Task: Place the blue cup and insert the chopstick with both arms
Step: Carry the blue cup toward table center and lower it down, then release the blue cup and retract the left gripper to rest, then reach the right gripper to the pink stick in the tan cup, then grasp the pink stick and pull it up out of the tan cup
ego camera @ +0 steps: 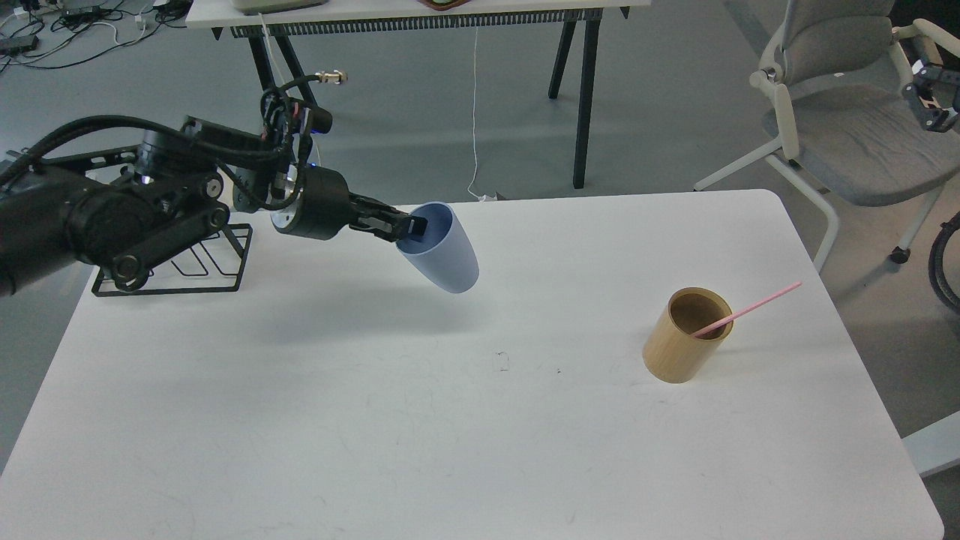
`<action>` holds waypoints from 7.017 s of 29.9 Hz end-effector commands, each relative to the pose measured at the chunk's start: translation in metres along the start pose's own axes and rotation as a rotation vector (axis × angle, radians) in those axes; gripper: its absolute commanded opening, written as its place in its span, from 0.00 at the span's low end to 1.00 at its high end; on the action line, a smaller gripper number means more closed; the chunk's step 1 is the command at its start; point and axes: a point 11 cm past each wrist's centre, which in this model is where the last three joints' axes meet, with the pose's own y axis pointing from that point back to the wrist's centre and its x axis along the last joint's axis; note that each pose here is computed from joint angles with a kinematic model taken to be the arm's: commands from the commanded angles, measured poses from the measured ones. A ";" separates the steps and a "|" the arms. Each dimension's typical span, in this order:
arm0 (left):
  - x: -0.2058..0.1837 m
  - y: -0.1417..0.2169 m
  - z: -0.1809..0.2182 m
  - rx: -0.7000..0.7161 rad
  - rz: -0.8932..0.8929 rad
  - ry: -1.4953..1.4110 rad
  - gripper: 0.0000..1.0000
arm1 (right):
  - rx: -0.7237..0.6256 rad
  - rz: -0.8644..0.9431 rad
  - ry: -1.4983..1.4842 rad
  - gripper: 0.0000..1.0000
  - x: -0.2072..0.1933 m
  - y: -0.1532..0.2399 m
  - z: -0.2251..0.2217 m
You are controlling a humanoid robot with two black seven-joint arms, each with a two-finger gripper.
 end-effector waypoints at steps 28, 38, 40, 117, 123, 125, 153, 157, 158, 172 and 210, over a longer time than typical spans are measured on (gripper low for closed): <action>-0.026 -0.095 0.049 0.032 -0.215 -0.257 0.00 | -0.020 0.041 0.030 0.99 0.020 0.015 -0.005; -0.024 -0.101 0.050 0.041 -0.211 -0.253 0.06 | -0.023 0.042 0.030 0.99 0.020 0.016 -0.004; -0.024 -0.100 0.050 0.041 -0.209 -0.250 0.08 | -0.024 0.042 0.031 0.99 0.020 0.016 -0.004; -0.075 0.136 -0.145 -0.556 1.279 1.467 0.97 | -0.224 -0.823 0.812 0.99 -0.150 0.048 -0.053; -0.079 0.132 -0.144 -0.551 1.271 1.476 0.97 | -0.154 -0.671 1.318 0.99 -0.111 0.087 -0.020; -0.081 0.131 -0.144 -0.547 1.268 1.480 0.97 | -0.126 -0.611 1.394 0.99 -0.099 0.099 -0.009; -0.103 0.120 -0.144 -0.513 1.251 1.521 0.98 | -0.376 -0.662 1.281 0.54 -0.080 0.198 0.141; -0.108 0.120 -0.145 -0.502 1.249 1.527 0.98 | -0.388 -0.663 1.273 0.49 -0.079 0.202 0.144; -0.108 0.120 -0.145 -0.502 1.249 1.527 0.98 | -0.387 -0.663 1.271 0.48 -0.080 0.202 0.144; -0.109 0.119 -0.145 -0.502 1.247 1.529 0.99 | -0.374 -0.656 1.247 0.38 -0.087 0.199 0.152; -0.118 0.107 -0.142 -0.500 1.235 1.561 0.99 | -0.234 -0.517 1.320 0.01 -0.078 0.154 0.065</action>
